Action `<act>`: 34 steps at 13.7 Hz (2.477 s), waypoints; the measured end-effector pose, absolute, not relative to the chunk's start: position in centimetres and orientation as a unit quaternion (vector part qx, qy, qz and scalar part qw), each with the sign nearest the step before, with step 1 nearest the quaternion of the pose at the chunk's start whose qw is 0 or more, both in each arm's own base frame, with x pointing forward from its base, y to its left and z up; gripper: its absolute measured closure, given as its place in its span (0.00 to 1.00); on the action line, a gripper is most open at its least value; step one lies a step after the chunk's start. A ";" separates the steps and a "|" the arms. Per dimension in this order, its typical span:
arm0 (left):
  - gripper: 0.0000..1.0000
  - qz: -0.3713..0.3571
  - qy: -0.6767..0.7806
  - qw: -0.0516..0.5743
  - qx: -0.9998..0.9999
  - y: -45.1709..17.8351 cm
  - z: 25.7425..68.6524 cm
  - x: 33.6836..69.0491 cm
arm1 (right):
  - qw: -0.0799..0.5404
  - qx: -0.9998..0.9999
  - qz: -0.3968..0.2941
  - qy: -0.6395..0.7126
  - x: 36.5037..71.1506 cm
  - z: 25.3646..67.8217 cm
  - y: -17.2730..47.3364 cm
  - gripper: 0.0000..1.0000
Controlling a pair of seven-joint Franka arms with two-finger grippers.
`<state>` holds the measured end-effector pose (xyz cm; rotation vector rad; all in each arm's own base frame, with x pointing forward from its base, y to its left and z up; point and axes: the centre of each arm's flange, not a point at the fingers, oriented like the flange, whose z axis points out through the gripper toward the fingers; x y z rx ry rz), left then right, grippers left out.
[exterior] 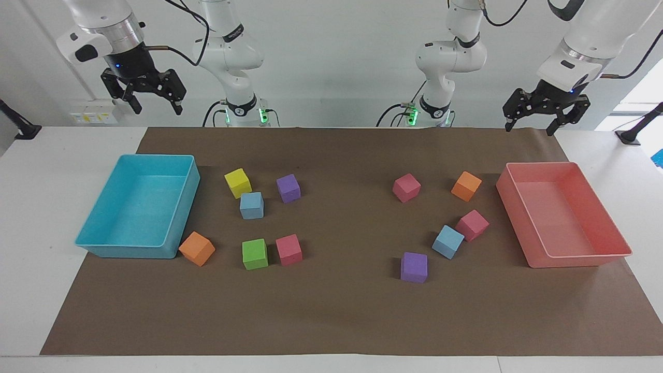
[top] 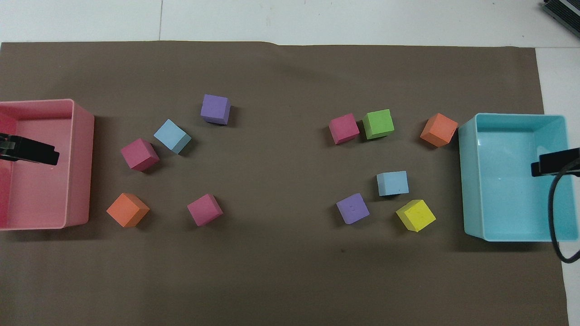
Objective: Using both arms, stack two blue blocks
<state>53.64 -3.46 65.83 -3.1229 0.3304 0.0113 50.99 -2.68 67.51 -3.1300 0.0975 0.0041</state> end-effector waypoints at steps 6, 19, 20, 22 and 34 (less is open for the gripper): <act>0.00 0.004 0.105 0.001 -0.994 -3.5 65.8 53.6 | 0.005 -1.000 0.001 0.031 51.0 67.5 -2.7 0.00; 0.00 0.004 0.106 0.001 -0.994 -3.6 65.8 53.6 | 0.004 -1.000 0.007 0.017 50.9 67.5 -1.2 0.00; 0.00 0.004 0.106 0.001 -0.994 -3.6 65.8 53.6 | 0.004 -1.000 0.008 0.015 50.8 67.5 -1.0 0.00; 0.00 0.004 0.106 0.001 -0.994 -3.6 65.8 53.6 | 0.004 -1.000 0.008 0.011 50.7 67.6 -0.6 0.00; 0.00 0.004 0.107 0.001 -0.994 -3.6 65.8 53.6 | 0.006 -1.000 0.011 0.005 53.1 60.2 5.1 0.00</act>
